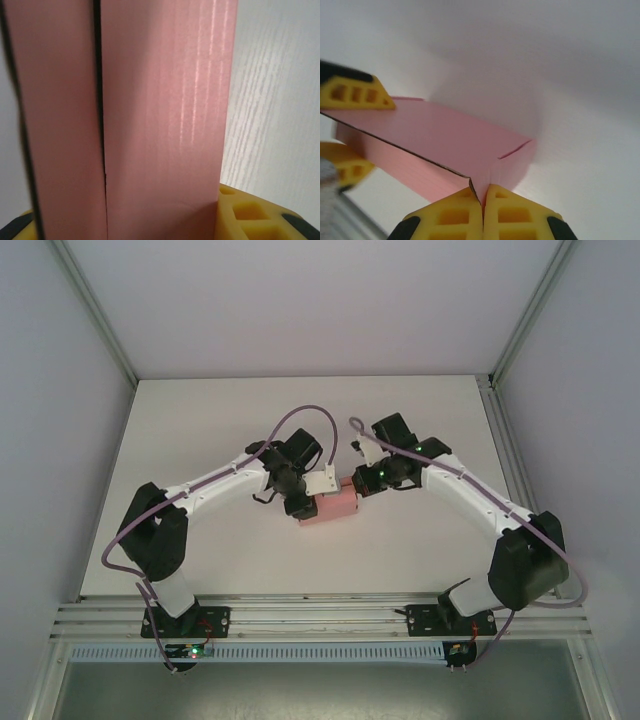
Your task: Assemble paper box
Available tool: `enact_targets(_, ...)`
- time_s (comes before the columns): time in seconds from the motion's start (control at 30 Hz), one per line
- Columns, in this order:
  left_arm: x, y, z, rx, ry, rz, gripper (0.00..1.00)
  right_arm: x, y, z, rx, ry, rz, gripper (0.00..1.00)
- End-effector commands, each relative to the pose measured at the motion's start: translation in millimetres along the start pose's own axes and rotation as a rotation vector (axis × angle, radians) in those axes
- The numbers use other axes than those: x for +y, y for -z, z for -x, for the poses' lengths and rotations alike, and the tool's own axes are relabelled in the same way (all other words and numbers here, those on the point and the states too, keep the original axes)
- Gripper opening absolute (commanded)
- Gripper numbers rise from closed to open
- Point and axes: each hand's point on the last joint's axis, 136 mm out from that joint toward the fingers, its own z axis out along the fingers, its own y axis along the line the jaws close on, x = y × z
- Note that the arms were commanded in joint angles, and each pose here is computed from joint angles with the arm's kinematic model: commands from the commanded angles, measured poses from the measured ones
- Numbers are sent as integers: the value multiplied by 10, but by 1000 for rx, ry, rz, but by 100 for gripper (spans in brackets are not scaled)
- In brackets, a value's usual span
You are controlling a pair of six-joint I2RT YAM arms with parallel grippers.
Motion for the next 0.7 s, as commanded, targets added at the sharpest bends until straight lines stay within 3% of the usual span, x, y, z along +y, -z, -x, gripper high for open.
enact_targets(0.0, 153, -130, -126, 79, 66, 49, 41, 553, 165, 142, 58, -287, 333, 0)
enact_targets(0.07, 168, -150, -141, 94, 63, 56, 41, 640, 187, 212, 96, -380, 449, 0)
enact_targets(0.17, 157, -162, -125, 96, 58, 49, 41, 507, 141, 224, 107, -401, 370, 0)
enact_targets(0.37, 161, -190, -120, 101, 61, 51, 41, 404, -63, 158, 123, -465, 358, 0)
enact_targets(0.53, 176, -218, -132, 122, 59, 46, 41, 514, 86, 390, 77, -542, 489, 0)
enact_targets(0.67, 184, -243, -128, 126, 51, 43, 41, 490, 84, 354, 99, -551, 479, 0)
